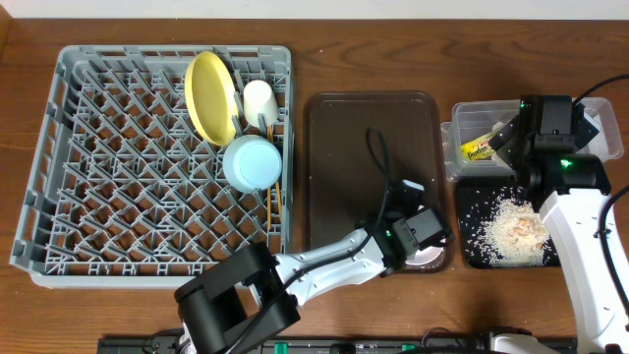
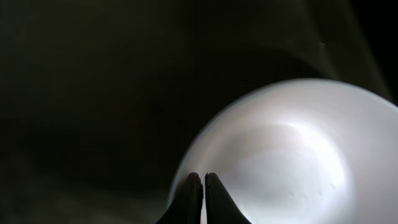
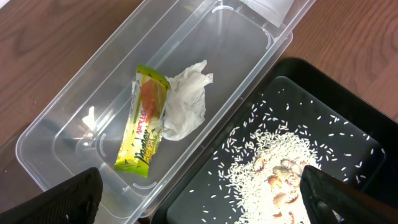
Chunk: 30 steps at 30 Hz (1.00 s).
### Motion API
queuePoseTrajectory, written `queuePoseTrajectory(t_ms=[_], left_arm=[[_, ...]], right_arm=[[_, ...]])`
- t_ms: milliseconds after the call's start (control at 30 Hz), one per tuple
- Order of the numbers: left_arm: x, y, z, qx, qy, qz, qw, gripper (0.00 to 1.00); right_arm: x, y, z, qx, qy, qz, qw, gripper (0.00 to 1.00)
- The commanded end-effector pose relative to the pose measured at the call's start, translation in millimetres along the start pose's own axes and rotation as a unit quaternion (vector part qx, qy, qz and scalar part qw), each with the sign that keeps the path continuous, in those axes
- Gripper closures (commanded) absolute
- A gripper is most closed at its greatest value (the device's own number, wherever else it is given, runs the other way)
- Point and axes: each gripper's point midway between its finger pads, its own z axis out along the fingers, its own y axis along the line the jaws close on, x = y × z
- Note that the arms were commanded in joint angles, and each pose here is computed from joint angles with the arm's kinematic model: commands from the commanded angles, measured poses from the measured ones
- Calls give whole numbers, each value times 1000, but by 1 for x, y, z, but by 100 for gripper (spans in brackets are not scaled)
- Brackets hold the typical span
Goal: Sort waste into correct bins and load items into the dishwasher rack
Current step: 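Lower the left gripper over the white bowl on the brown tray, then grasp the white bowl rim with the left gripper and lift it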
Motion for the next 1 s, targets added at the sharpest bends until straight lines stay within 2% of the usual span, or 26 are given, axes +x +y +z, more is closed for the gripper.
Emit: queuePoseTrajectory(t_ms=[0, 300, 367, 467, 567, 667, 767, 867, 967], left_arm=[[-11, 27, 0, -78, -37, 44, 995, 92], [-27, 93, -26, -265, -90, 109, 954, 87], [-29, 101, -32, -289, -97, 119, 945, 86], [-27, 101, -34, -285, -87, 121, 947, 84], [-26, 87, -41, -236, -59, 108, 964, 85], [-36, 57, -63, -142, -41, 75, 986, 83], [-53, 28, -99, -39, -50, 40, 997, 71], [-61, 1, -130, 67, -54, 19, 996, 54], [-59, -21, -147, 139, -40, 16, 989, 50]], right_arm=[[-2, -3, 1, 6, -3, -3, 1000, 1], [-2, -3, 1, 6, -3, -3, 1000, 1], [-2, -3, 1, 6, -3, -3, 1000, 1], [-2, -3, 1, 6, -3, -3, 1000, 1], [-2, -3, 1, 6, -3, -3, 1000, 1], [-2, -3, 1, 6, -3, -3, 1000, 1], [-2, -3, 1, 6, -3, -3, 1000, 1], [-2, -3, 1, 6, -3, -3, 1000, 1], [-2, -3, 1, 6, -3, -3, 1000, 1]])
